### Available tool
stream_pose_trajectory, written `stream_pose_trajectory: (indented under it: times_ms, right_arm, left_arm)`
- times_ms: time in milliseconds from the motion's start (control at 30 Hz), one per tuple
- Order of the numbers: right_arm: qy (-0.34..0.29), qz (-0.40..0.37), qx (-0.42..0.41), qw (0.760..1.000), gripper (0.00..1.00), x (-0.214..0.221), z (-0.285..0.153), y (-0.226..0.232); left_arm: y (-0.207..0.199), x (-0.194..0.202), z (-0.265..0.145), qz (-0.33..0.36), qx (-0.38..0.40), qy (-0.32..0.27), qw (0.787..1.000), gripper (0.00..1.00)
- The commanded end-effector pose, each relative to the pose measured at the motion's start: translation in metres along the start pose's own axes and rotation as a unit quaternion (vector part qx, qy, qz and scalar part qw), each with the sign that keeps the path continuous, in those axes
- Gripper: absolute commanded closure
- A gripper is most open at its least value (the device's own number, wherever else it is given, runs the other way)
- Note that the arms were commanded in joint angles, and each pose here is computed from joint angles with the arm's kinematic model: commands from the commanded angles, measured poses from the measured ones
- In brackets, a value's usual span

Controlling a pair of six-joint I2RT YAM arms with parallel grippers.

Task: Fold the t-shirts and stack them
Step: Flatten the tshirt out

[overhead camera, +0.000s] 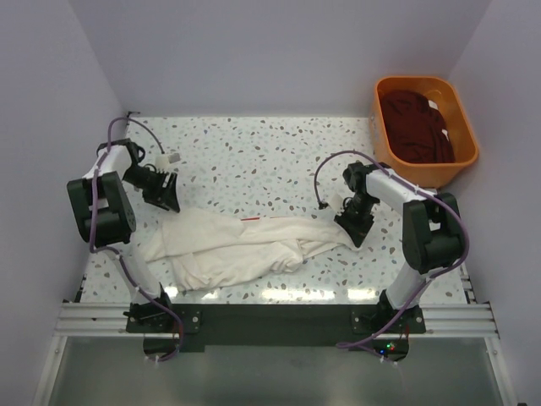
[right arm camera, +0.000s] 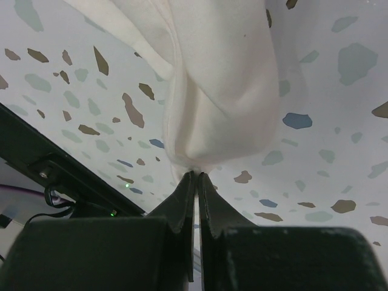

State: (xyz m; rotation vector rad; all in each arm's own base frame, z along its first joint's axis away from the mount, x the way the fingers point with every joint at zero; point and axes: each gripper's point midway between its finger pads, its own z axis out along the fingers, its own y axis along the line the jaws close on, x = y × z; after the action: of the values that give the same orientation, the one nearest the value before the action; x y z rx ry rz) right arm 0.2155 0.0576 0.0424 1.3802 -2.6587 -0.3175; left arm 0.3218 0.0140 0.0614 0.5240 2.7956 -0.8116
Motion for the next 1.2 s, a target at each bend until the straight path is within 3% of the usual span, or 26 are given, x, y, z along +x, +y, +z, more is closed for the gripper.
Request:
stream_pose_trajectory:
  times_ms: [0, 400, 567, 833, 867, 933, 1167]
  right_arm:
    - [-0.021, -0.007, 0.017, 1.000, 1.00, -0.008, -0.008, -0.006]
    - [-0.020, -0.003, 0.017, 1.000, 1.00, -0.010, -0.009, -0.009]
    - [-0.023, -0.004, 0.021, 1.000, 1.00, -0.013, -0.012, -0.011]
    - [-0.023, -0.002, 0.022, 0.999, 1.00, -0.014, -0.016, -0.012]
    - [-0.023, -0.002, 0.023, 0.999, 1.00, -0.014, -0.017, -0.012]
    - [-0.023, -0.002, 0.024, 0.999, 1.00, -0.015, -0.018, -0.012]
    - [-0.022, -0.002, 0.028, 0.999, 1.00, -0.015, -0.022, -0.013]
  left_arm:
    - [-0.004, -0.010, 0.002, -0.045, 0.002, -0.009, 0.999, 0.41]
    - [0.002, 0.001, 0.032, -0.130, 0.019, 0.024, 0.991, 0.39]
    - [-0.008, -0.017, 0.032, -0.133, 0.058, -0.009, 0.989, 0.41]
    - [-0.005, -0.049, 0.020, -0.106, 0.052, -0.059, 0.991, 0.55]
    - [-0.004, -0.048, 0.025, -0.113, 0.058, -0.052, 0.990, 0.63]
    - [-0.002, -0.049, 0.030, -0.115, 0.059, -0.045, 0.991, 0.68]
    - [0.021, -0.030, 0.046, -0.145, 0.001, -0.003, 0.989, 0.62]
